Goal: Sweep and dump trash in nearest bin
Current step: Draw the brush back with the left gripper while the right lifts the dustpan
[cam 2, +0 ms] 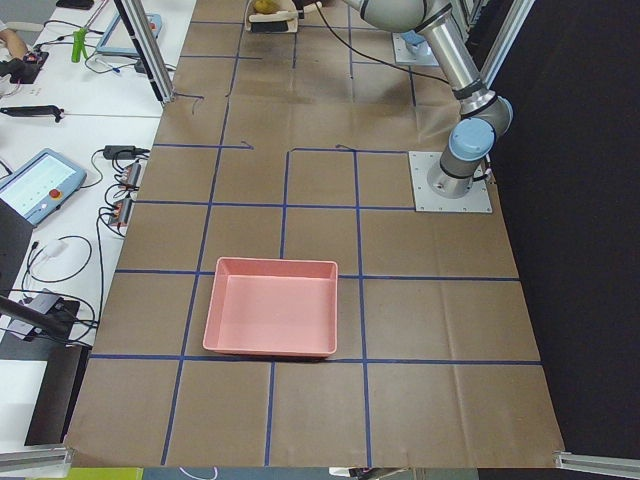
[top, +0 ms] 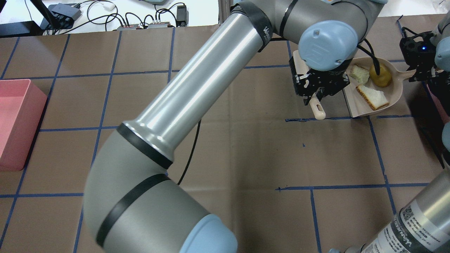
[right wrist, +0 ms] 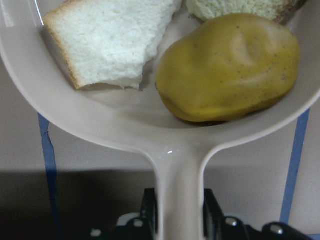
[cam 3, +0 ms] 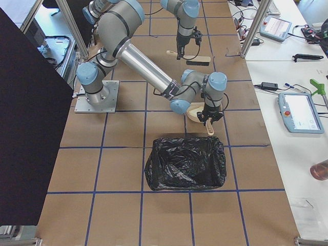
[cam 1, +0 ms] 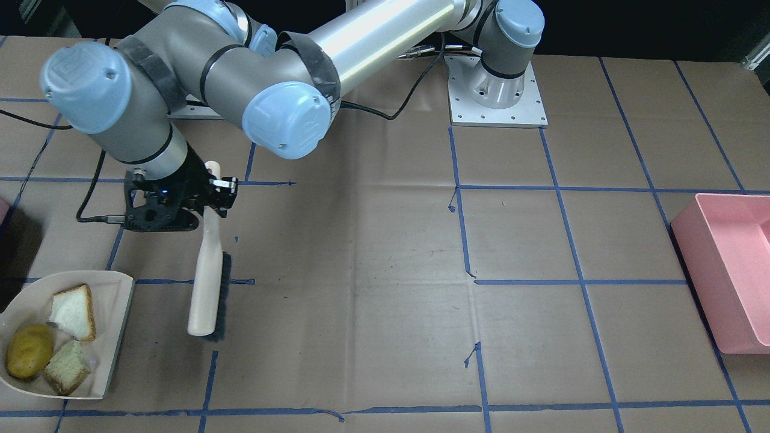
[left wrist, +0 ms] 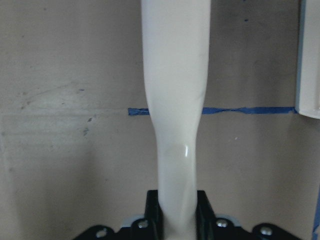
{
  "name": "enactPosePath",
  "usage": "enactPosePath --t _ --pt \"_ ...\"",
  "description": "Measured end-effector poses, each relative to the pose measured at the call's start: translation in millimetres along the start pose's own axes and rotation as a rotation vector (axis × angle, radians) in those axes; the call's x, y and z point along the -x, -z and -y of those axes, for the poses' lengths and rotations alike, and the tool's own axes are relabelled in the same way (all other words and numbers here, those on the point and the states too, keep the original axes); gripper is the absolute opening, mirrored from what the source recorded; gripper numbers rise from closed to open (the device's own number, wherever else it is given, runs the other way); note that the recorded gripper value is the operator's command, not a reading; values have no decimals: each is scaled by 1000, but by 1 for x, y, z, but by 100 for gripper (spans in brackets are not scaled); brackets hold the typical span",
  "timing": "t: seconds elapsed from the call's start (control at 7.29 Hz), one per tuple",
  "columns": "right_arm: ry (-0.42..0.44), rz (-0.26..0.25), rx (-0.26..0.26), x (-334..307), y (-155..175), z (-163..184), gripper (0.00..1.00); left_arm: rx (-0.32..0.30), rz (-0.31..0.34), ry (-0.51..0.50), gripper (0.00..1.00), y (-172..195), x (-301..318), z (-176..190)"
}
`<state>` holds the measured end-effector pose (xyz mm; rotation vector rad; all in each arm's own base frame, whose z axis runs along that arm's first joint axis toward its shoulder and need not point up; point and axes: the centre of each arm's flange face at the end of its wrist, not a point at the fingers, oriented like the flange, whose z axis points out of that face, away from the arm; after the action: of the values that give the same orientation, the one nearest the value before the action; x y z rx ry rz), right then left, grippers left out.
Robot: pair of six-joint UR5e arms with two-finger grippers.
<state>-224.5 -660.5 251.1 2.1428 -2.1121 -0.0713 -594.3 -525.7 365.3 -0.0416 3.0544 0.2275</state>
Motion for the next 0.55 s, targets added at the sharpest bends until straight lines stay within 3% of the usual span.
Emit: enactPosePath --t 0.27,0.55 --pt "10 -11 -17 -4 5 11 0 34 18 31 0 -10 66 -47" --pt "1 -24 -32 -5 18 21 0 13 -3 38 0 -42 122 -111"
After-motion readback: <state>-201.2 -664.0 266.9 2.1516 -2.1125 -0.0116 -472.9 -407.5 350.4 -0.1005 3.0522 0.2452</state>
